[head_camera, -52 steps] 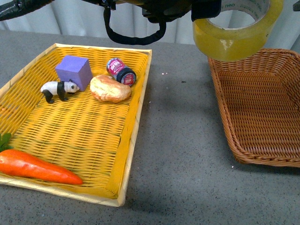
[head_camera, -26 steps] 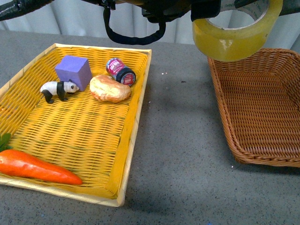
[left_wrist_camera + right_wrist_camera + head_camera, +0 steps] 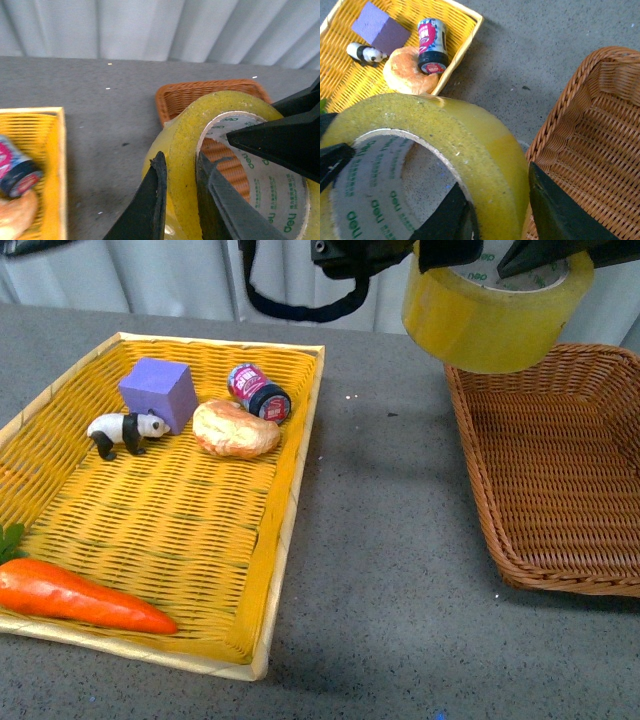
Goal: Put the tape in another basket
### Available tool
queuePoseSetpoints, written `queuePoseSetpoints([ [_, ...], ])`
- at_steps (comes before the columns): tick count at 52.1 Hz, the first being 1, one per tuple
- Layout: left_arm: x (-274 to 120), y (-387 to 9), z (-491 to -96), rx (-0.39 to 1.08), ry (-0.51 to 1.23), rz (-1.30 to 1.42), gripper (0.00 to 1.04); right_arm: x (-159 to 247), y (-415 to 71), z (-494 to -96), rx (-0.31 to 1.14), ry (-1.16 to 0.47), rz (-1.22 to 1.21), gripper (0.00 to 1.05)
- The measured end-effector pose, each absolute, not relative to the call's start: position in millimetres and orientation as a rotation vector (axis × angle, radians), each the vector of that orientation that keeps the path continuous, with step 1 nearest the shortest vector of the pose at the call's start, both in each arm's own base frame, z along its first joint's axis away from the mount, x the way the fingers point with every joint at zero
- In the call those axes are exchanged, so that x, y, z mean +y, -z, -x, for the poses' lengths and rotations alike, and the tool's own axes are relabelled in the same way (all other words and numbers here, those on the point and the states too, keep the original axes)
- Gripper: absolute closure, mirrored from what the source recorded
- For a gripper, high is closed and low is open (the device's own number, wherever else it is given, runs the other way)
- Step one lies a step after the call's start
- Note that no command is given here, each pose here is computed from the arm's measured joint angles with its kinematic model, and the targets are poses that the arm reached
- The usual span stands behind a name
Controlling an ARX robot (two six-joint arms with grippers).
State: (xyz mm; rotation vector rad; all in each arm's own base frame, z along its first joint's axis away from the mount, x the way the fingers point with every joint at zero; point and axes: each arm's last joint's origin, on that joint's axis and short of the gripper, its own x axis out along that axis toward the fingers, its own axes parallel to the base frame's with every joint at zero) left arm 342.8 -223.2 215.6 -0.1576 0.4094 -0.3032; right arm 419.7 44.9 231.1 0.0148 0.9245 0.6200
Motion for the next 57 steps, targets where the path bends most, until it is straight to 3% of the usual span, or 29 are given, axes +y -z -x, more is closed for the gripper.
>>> queuePoseSetpoints([
  [3, -225.0, -222.3, -340.2, 0.412, 0.227, 0.138, 0.85, 48.6, -228.9, -420.0, 0.928, -0.634, -0.01, 0.83],
  [7, -222.7, -229.1, -340.5, 0.378, 0.204, 0.201, 0.68, 50.6, -227.7, -419.9, 0.934, -0.636, -0.01, 0.86],
  [12, -218.6, -231.8, -342.1, 0.341, 0.185, 0.258, 0.56, 46.8, -228.5, -420.7, 0.935, -0.614, -0.012, 0.87],
  [25, -199.4, -253.6, -344.0, 0.237, 0.201, 0.536, 0.05, 29.2, -223.0, -428.2, 0.95, -0.531, -0.01, 0.88],
  [32, -188.8, -247.2, -347.0, 0.261, 0.056, 0.52, 0.07, 18.3, -220.0, -431.0, 0.925, -0.445, 0.022, 0.88],
  [49, -103.0, -233.4, -361.7, 0.24, -0.437, 0.485, 0.07, -43.1, -168.7, -392.7, 1.023, -0.225, 0.006, 0.88],
  [57, -78.3, -237.3, -363.0, 0.226, -0.527, 0.507, 0.07, -47.4, -140.9, -389.8, 1.069, -0.202, 0.002, 0.88],
])
